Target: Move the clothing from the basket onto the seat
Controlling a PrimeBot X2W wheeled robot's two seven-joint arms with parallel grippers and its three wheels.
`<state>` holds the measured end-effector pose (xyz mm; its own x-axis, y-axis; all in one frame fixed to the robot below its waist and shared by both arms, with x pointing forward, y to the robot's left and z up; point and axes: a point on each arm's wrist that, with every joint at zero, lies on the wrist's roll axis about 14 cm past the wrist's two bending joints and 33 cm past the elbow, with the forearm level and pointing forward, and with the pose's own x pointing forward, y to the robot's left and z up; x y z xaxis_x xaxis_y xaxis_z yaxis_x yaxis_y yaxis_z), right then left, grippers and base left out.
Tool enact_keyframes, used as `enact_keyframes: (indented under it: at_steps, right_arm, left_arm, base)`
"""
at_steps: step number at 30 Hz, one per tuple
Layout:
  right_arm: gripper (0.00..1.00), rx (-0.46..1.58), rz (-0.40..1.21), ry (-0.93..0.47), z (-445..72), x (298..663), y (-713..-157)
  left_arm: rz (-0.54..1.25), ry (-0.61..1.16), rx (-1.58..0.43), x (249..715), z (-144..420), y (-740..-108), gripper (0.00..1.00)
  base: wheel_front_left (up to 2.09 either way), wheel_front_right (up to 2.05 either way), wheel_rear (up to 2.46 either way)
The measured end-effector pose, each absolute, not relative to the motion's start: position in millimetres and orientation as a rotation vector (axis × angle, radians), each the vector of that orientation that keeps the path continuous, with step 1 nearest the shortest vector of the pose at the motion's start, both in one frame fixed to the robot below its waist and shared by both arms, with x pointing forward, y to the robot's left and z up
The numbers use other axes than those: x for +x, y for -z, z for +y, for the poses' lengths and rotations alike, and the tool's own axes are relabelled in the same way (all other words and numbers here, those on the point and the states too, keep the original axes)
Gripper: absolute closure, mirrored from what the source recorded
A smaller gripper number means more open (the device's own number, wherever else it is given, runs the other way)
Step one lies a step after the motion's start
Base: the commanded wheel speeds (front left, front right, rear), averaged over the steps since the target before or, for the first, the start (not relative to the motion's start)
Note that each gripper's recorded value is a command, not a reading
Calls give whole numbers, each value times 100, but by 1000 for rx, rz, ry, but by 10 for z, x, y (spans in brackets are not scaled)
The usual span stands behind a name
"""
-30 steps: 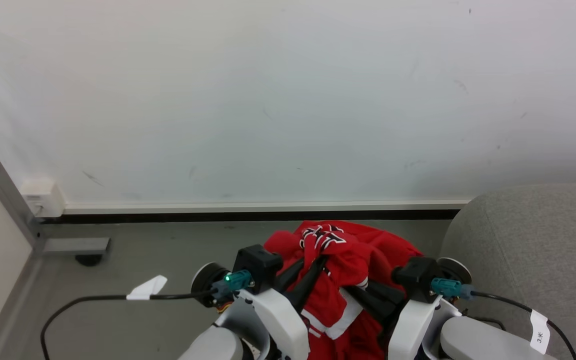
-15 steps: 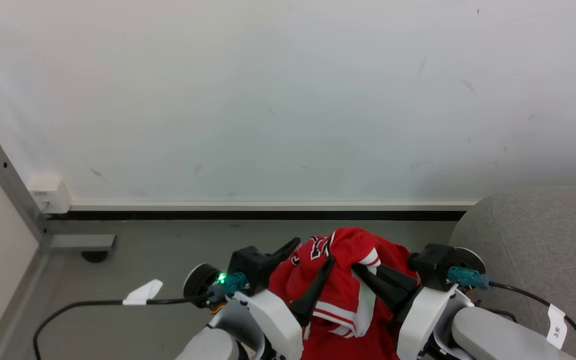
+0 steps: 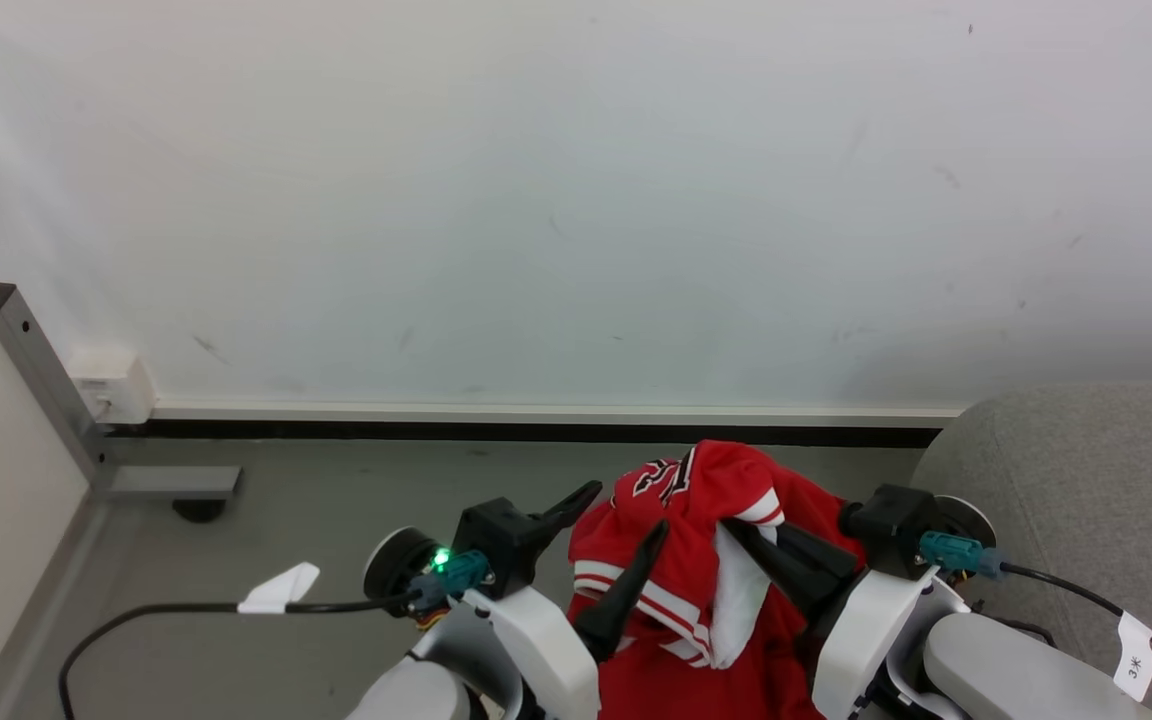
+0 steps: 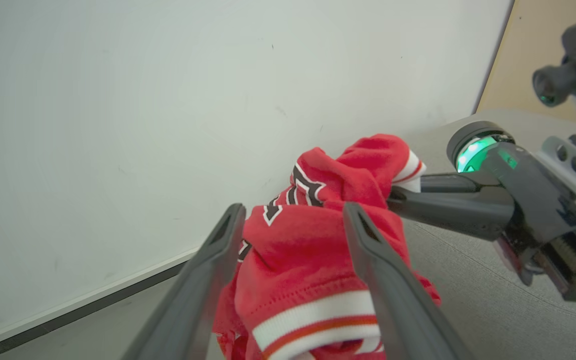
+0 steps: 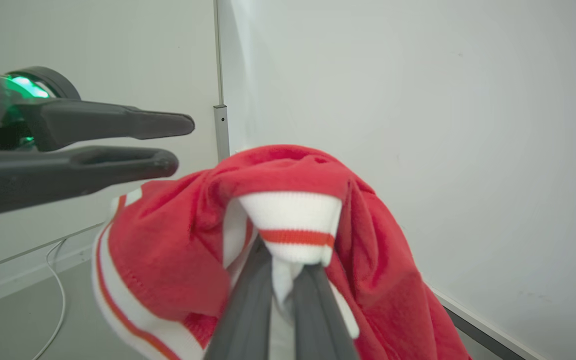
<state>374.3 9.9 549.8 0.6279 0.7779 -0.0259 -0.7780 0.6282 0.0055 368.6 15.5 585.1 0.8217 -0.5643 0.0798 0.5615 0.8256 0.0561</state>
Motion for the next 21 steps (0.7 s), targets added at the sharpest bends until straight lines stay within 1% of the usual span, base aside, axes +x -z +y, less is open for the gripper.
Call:
enact_keyframes:
  at_steps: [10, 21]
  right_arm:
    - [100, -7, 10, -839, -63, 3822, -5536]
    - [100, -19, -25, -677, -690, 3917, -5638]
  left_arm:
    - [-83, 614, 24, 3692, 92, -5813, 0]
    - [-68, 741, 3, 3693, -371, -5758, 0]
  base:
    - [0, 0, 0]
    - [0, 0, 0]
